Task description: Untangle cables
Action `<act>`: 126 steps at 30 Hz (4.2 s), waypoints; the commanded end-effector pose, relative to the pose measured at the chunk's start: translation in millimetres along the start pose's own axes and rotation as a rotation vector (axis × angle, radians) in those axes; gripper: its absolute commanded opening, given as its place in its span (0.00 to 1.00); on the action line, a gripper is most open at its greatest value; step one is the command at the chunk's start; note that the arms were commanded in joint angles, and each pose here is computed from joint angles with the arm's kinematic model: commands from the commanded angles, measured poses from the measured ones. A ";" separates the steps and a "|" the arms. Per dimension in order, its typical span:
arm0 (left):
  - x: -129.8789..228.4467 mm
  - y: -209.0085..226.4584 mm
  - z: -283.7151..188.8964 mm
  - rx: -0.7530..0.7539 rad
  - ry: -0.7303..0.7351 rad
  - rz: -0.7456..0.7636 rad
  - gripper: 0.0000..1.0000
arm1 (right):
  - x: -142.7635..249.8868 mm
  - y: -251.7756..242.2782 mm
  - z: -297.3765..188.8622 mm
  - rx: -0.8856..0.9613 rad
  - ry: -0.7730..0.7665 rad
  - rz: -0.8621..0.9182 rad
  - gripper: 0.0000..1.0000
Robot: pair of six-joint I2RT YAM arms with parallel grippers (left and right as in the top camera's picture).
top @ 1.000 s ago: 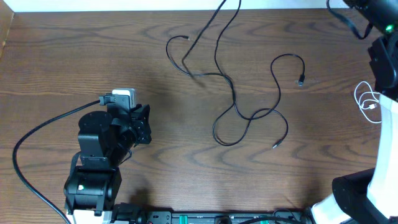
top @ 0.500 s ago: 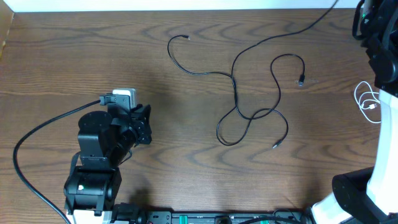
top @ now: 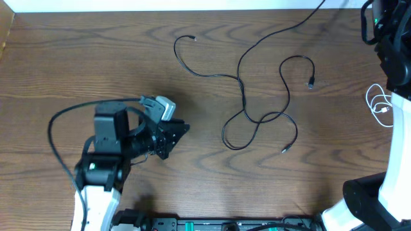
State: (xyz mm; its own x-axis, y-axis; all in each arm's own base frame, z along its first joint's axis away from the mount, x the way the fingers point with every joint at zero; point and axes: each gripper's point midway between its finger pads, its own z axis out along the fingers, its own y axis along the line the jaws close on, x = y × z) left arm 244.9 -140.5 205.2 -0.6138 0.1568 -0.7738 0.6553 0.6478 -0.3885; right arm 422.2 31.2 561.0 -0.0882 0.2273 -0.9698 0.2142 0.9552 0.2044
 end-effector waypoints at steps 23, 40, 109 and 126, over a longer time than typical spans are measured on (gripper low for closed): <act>84.5 -39.1 129.1 0.348 0.382 0.012 0.26 | 6.8 -0.3 -3.8 -0.012 0.034 -0.026 0.01; 65.4 0.2 162.9 0.125 0.295 0.035 0.25 | 13.7 -2.5 -4.1 -0.005 0.062 -0.039 0.01; -39.8 68.4 -150.2 -0.688 -0.415 -0.043 0.07 | 16.5 -112.4 14.4 0.449 0.063 -0.083 0.01; -37.1 78.4 -157.5 -0.740 -0.414 -0.063 0.08 | 48.2 -350.5 -9.1 0.886 0.157 0.347 0.01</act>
State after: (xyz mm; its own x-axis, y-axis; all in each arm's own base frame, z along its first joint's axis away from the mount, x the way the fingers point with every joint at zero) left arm 249.2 15.5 279.8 -0.3421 -0.0993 -0.9344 0.1085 0.9836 -0.1443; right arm 332.2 -278.8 456.4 -0.0504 0.4552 -0.8890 0.9333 0.3383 0.1203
